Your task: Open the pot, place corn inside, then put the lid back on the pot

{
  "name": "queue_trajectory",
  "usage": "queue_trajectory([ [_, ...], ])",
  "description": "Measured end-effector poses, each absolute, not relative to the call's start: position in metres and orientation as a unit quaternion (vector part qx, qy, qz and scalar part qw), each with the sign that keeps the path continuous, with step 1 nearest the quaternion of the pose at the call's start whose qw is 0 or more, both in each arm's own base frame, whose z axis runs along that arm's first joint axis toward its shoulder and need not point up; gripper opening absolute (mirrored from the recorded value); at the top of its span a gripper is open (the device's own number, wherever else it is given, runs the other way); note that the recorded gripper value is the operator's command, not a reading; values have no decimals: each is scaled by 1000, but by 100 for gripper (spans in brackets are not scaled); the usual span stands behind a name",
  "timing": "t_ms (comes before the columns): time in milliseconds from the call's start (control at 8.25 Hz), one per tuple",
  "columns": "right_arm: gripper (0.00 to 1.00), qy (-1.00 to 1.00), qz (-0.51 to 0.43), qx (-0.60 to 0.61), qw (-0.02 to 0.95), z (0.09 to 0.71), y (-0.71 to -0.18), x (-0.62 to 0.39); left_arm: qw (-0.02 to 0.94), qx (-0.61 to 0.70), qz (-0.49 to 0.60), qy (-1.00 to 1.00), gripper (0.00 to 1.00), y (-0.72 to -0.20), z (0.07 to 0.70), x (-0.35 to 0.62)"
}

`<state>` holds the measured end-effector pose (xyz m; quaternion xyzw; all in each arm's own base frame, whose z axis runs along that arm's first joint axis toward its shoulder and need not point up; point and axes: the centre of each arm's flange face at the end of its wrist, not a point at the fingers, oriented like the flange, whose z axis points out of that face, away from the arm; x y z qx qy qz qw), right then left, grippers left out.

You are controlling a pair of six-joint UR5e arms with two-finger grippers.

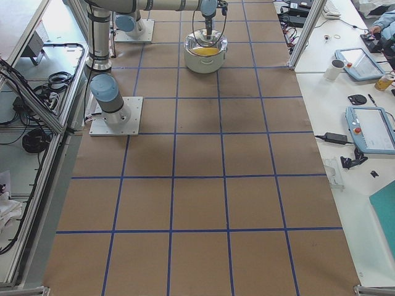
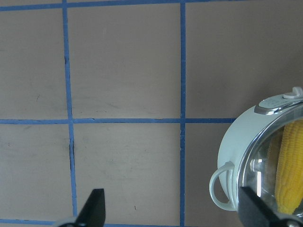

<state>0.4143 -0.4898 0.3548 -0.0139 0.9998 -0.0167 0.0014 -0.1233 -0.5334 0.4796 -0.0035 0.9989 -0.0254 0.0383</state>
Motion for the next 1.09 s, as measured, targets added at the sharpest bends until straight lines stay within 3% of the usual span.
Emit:
queue_trajectory([
  [1091,0,1000,-4,-12,14,355,-490,418,40,-3,-24,999,100,-534,478,-123],
])
